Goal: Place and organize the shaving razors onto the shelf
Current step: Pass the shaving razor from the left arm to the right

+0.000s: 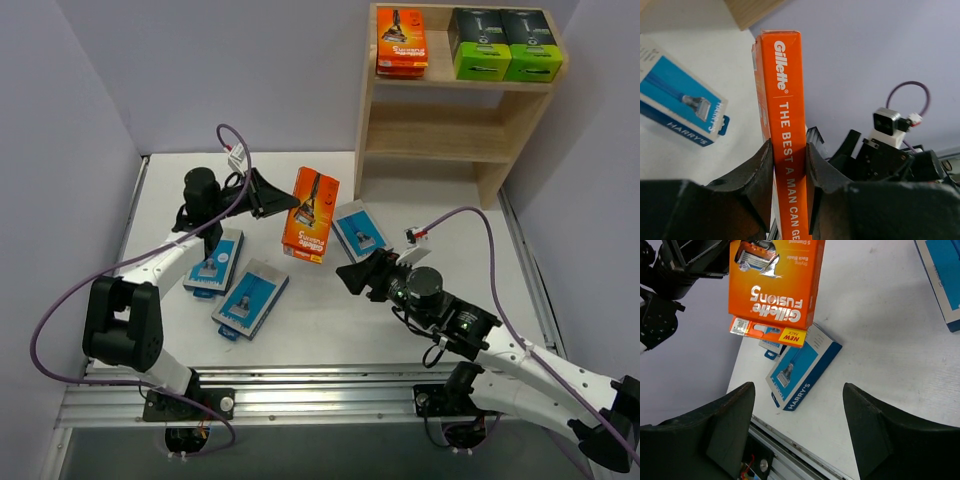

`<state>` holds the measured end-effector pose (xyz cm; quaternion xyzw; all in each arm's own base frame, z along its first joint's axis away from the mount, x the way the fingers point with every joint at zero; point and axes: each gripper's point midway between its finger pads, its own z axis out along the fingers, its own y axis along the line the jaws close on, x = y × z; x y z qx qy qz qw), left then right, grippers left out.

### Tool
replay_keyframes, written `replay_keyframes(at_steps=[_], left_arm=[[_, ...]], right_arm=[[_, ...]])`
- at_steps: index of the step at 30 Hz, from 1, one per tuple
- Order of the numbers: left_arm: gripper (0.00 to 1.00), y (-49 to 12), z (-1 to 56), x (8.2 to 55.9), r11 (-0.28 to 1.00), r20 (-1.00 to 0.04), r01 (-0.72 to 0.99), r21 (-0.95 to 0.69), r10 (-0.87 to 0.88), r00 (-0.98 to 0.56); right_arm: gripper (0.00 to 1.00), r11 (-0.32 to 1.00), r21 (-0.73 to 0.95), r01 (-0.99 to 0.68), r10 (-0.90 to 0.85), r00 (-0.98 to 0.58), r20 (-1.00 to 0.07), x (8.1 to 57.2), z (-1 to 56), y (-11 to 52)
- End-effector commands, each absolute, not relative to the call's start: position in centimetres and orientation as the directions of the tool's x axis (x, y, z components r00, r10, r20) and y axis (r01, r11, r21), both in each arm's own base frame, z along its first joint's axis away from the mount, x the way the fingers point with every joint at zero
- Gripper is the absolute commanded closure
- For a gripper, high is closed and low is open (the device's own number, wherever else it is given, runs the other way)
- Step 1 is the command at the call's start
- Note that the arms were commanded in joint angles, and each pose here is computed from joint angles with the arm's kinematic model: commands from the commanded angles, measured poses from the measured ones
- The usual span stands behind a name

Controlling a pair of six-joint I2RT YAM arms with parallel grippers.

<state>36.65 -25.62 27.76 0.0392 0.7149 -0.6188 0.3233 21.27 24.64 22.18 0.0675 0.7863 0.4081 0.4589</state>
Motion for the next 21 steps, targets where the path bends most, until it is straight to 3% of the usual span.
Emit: replay_keyframes(at_steps=[1,6,21], left_arm=[[0.98,-25.7,34.1,33.5,0.085,-0.642,0.656,-0.750,-0.329,-0.692],[0.98,-25.1,35.4,32.4,0.069,-0.664,0.691,-0.720,-0.360,-0.656],[0.98,-23.8,38.3,30.6,-0.074,-0.637,0.737,-0.672,-0.450,-0.626]], right_arm=[[0.34,0.571,0.765,-0.296,0.557,-0.545,-0.627,21.6,24.1,24.8],[0.34,0.498,0.803,-0.327,0.596,-0.544,-0.591,21.5,25.2,24.5],[0.46,0.352,0.810,-0.469,0.568,-0.581,-0.583,20.8,27.9,27.9]])
